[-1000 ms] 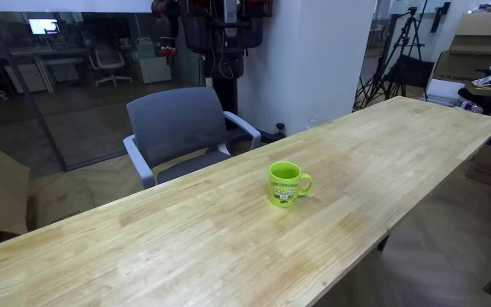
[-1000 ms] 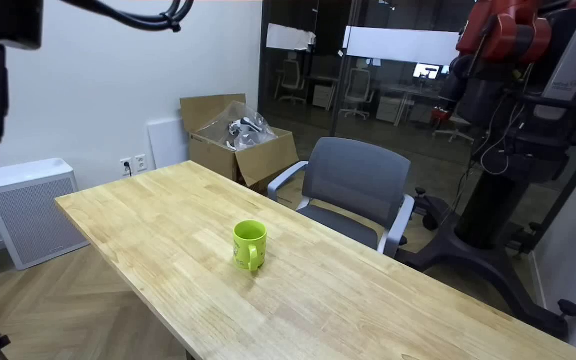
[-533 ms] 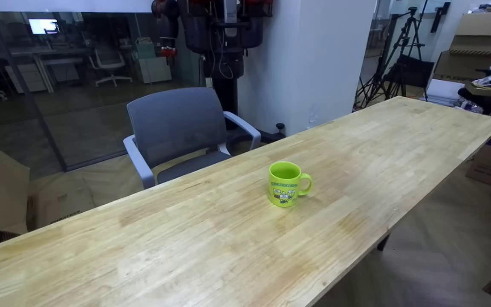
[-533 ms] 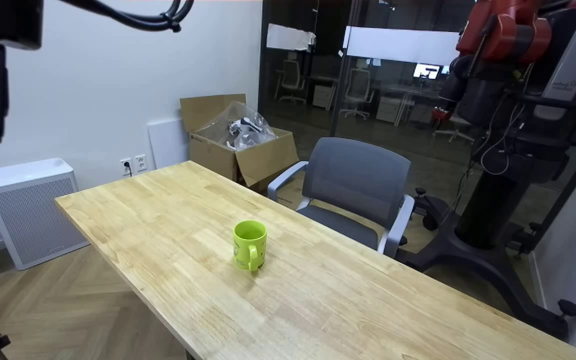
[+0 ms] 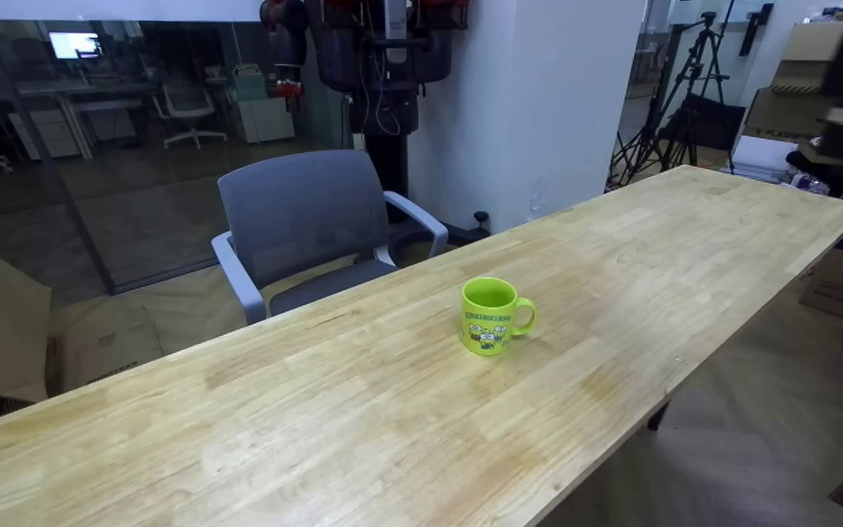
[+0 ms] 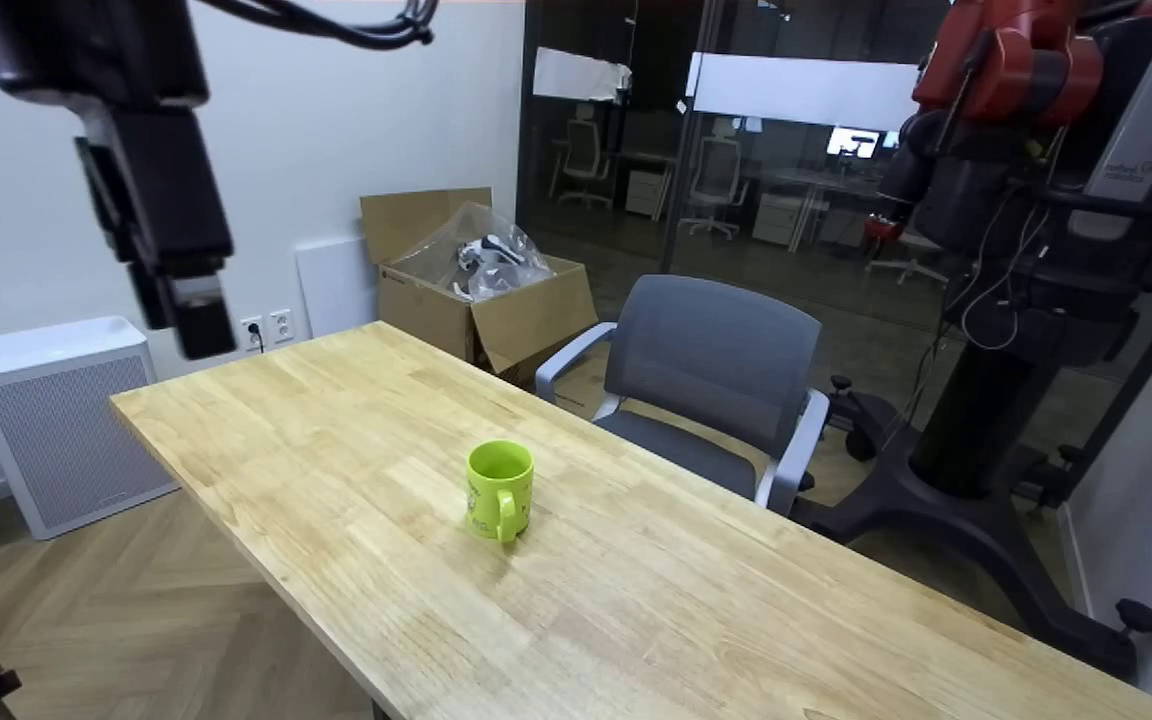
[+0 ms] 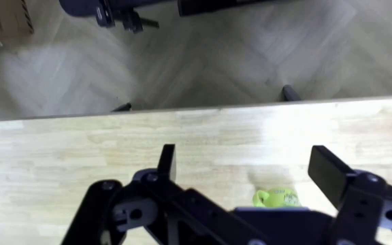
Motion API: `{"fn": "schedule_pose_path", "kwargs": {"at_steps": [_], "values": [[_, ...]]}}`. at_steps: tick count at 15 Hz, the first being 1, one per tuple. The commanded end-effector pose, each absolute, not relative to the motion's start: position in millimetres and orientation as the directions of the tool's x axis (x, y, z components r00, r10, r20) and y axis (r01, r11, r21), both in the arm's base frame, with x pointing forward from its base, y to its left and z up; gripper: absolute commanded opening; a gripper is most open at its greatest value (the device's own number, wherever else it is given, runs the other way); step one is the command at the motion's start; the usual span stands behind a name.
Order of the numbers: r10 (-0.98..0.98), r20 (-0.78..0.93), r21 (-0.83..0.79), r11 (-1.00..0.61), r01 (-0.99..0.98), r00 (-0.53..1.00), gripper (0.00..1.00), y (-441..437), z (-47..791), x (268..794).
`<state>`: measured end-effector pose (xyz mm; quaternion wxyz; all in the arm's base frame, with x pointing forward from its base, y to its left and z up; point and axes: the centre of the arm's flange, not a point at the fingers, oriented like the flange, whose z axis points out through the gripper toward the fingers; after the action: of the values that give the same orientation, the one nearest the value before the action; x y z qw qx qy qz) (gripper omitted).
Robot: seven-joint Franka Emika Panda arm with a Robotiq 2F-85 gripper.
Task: Slide the mug backwards
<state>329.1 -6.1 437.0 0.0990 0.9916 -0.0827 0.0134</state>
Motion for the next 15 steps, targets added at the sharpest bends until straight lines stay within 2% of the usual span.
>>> {"fn": "schedule_pose_path", "kwargs": {"at_steps": [1, 6, 7, 14, 15], "values": [[-0.238, 0.233, 0.184, -0.941, -0.283, 0.943, 1.0, -26.7, 414.0, 390.3], [-0.447, 0.31, -0.013, -0.885, -0.466, 0.839, 1.0, -52.5, 386.8, 441.0], [-0.362, 0.307, 0.029, -0.921, -0.388, 0.88, 1.0, -47.5, 397.4, 405.9], [-0.378, 0.288, 0.047, -0.912, -0.407, 0.88, 1.0, -51.5, 384.4, 425.1], [-0.37, 0.221, 0.016, -0.924, -0.383, 0.902, 1.0, -57.6, 381.6, 436.9]]}}
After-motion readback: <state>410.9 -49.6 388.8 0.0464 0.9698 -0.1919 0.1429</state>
